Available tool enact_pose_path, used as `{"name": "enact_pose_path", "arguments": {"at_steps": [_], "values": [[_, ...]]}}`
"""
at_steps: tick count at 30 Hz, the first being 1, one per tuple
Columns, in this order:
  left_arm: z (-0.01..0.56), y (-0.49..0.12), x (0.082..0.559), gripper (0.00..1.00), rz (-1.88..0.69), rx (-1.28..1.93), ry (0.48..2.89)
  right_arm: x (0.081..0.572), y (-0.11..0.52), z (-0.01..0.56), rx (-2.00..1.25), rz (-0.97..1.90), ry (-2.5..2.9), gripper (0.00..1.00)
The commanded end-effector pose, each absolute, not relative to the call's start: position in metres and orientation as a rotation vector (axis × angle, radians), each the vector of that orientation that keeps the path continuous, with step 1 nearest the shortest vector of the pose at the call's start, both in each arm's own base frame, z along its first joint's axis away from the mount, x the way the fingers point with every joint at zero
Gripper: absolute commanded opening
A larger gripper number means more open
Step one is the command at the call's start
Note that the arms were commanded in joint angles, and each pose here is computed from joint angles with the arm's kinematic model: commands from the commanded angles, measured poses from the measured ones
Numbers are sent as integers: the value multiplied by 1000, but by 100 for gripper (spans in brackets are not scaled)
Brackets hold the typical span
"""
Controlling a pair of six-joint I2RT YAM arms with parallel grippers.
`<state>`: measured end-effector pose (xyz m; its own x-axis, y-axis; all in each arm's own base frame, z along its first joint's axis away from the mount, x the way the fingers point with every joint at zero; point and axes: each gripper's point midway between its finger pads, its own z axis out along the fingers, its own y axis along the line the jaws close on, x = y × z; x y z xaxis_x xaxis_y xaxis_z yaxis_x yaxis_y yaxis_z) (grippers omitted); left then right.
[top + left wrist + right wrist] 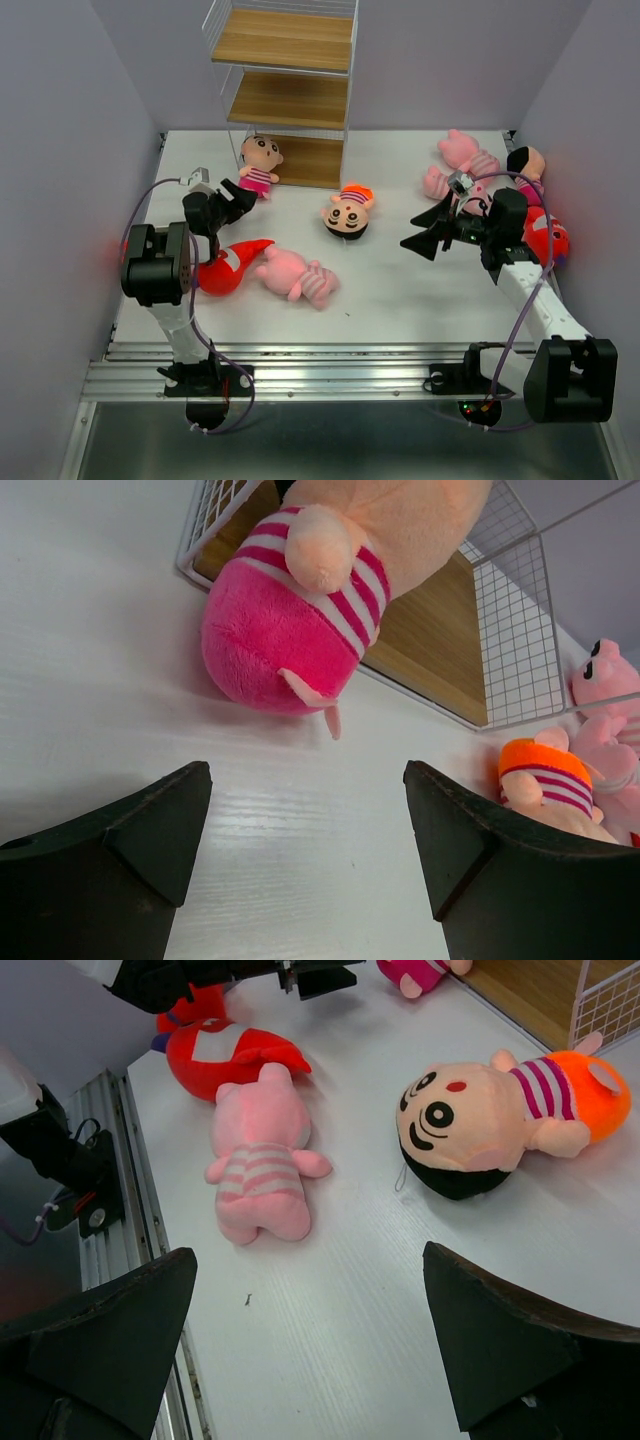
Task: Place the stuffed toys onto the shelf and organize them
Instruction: Place the stuffed toy onto shelf
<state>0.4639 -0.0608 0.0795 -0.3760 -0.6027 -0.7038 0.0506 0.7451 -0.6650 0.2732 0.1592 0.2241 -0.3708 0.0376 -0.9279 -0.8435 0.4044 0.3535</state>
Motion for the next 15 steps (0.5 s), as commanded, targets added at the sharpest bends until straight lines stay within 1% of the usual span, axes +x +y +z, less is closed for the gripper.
{"name": "enact_pose_path", "arguments": {"at_steps": [1, 6, 10, 14, 15], "values": [[114, -65, 489, 88, -789, -394, 1714, 273, 162, 237, -772, 1110, 1622, 100], [109, -63, 498, 86, -803, -443, 1708, 274, 162, 236, -771, 1109, 1625, 100], [102, -66, 507, 79, -834, -475, 1723, 273, 162, 236, -770, 1113, 1626, 100], [101, -64, 512, 78, -833, -502, 1713, 274, 162, 236, -772, 1108, 1623, 100], [101, -64, 513, 75, -835, -504, 1713, 273, 162, 236, -772, 1111, 1624, 100]]}}
